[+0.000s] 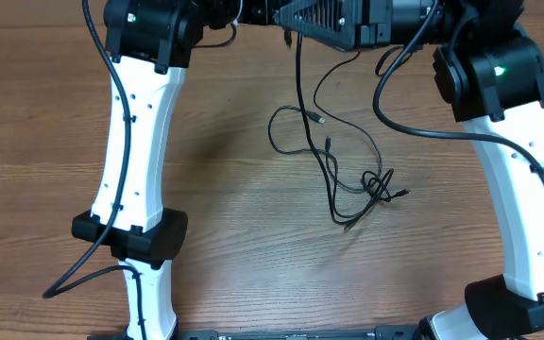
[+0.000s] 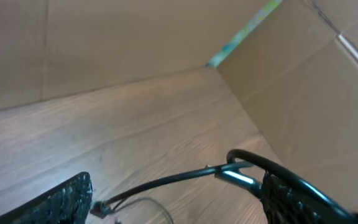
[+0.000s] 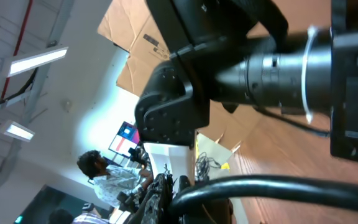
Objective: Untangle cables
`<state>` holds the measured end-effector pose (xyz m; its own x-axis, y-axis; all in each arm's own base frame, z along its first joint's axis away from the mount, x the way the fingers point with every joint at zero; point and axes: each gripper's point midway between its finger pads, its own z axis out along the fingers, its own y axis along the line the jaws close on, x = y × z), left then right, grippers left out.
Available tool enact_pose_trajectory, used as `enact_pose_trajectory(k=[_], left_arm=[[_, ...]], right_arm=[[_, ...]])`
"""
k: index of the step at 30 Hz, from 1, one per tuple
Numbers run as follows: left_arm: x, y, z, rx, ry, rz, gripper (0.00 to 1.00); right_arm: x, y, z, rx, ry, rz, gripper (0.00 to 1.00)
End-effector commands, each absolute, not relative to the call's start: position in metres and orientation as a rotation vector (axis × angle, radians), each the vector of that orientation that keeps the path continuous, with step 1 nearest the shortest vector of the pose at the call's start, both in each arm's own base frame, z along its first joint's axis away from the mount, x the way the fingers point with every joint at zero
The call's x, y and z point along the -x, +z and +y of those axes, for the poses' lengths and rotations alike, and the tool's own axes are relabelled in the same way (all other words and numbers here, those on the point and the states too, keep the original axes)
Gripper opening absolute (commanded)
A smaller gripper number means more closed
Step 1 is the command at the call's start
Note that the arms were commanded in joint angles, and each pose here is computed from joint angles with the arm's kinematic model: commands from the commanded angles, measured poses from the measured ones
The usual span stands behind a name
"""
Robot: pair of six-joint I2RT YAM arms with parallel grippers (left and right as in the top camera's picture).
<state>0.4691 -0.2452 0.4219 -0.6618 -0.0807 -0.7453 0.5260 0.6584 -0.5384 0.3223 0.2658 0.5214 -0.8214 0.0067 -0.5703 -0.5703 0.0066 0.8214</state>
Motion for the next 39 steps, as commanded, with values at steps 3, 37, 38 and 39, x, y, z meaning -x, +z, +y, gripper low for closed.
enact_pose_trajectory(k=[3, 37, 38, 39], left_arm=[[-0.463, 0.441, -0.257, -0.383, -1.097, 2.027, 0.9], [-0.441, 0.428, -0.261, -0.479, -1.18, 2.084, 0.87], [-0.44, 0.428, -0.263, -0.484, -1.181, 2.084, 0.88], [-0.439, 0.428, -0.264, -0.489, -1.181, 2.083, 0.88]], right_arm=[[-0.313, 0.527, 0.268, 0.642, 1.854, 1.839, 0.04], [-0.356, 0.537, 0.218, 0.41, 1.774, 1.824, 0.04], [-0.356, 0.539, 0.218, 0.41, 1.777, 1.82, 0.04], [-0.356, 0.541, 0.218, 0.409, 1.782, 1.815, 0.04]])
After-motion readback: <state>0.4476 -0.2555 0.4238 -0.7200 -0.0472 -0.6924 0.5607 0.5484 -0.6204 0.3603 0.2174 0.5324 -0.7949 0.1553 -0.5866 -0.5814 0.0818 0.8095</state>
